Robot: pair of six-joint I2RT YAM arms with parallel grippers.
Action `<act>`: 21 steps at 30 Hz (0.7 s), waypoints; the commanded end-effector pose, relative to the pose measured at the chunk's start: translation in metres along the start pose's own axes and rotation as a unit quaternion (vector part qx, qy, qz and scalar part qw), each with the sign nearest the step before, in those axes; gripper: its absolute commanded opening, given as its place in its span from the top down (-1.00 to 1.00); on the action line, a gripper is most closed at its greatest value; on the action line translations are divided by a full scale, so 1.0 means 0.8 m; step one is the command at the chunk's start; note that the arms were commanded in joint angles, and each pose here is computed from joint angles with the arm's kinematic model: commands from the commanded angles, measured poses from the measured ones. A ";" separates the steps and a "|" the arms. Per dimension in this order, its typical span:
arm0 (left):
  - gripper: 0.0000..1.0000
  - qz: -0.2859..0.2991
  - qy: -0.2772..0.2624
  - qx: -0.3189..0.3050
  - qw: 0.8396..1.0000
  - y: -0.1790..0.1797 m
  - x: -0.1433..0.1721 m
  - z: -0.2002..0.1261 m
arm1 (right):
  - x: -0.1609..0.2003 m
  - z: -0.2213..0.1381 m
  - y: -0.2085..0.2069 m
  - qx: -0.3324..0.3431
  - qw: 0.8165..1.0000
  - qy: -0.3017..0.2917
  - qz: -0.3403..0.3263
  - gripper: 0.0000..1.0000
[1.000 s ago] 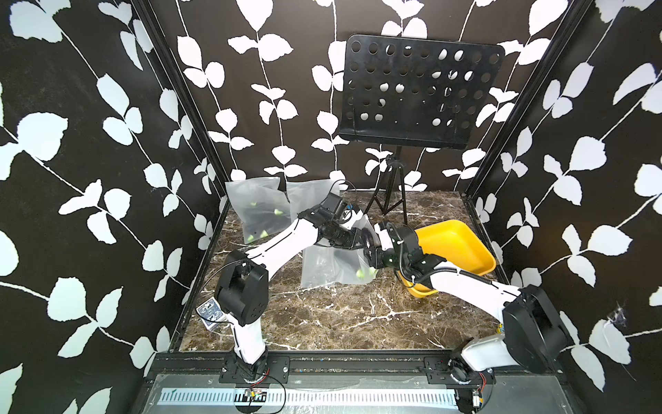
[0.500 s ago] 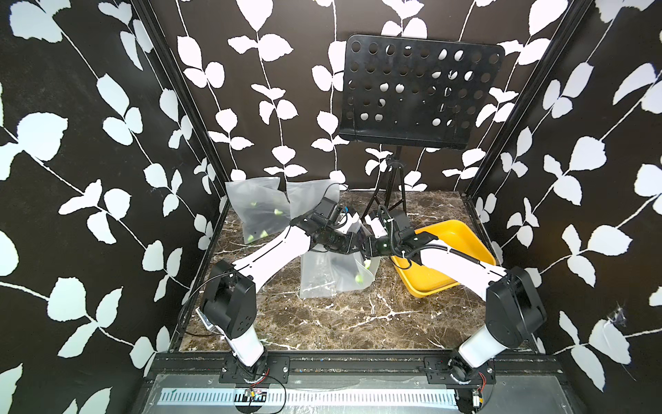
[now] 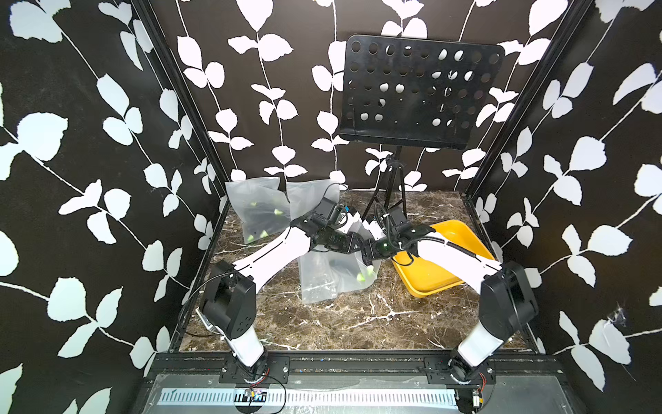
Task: Place the eggplant in a zip-top bag and seal the zipper
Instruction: Place the eggplant in the zipper food storage bag.
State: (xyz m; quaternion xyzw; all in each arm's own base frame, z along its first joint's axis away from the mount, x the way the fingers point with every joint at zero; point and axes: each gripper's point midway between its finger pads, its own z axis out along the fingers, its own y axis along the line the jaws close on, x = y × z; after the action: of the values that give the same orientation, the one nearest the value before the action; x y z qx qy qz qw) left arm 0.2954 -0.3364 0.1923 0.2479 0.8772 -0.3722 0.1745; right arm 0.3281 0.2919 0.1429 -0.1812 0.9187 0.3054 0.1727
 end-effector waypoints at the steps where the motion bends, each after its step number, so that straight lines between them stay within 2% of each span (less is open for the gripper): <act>1: 1.00 0.024 -0.017 0.035 0.999 -0.032 0.000 -0.014 | -0.013 0.004 0.020 -0.033 0.999 -0.001 -0.015 0.16; 7: 1.00 0.005 -0.023 0.017 1.000 -0.015 -0.002 -0.015 | -0.027 -0.023 0.031 -0.032 0.998 -0.045 -0.028 -0.19; 11: 1.00 -0.005 -0.030 0.010 0.999 -0.003 -0.004 -0.018 | -0.016 -0.035 0.015 -0.007 0.999 -0.050 -0.019 -0.22; 21: 1.00 -0.016 0.002 0.004 1.000 0.013 0.015 -0.003 | -0.041 -0.105 0.030 -0.051 0.983 -0.176 -0.002 -0.23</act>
State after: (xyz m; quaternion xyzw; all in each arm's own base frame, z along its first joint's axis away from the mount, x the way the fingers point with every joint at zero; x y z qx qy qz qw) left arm 0.2944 -0.3293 0.1916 0.2360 0.8752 -0.3830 0.1777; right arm 0.3224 0.2593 0.2051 -0.1424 0.8850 0.3431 0.2806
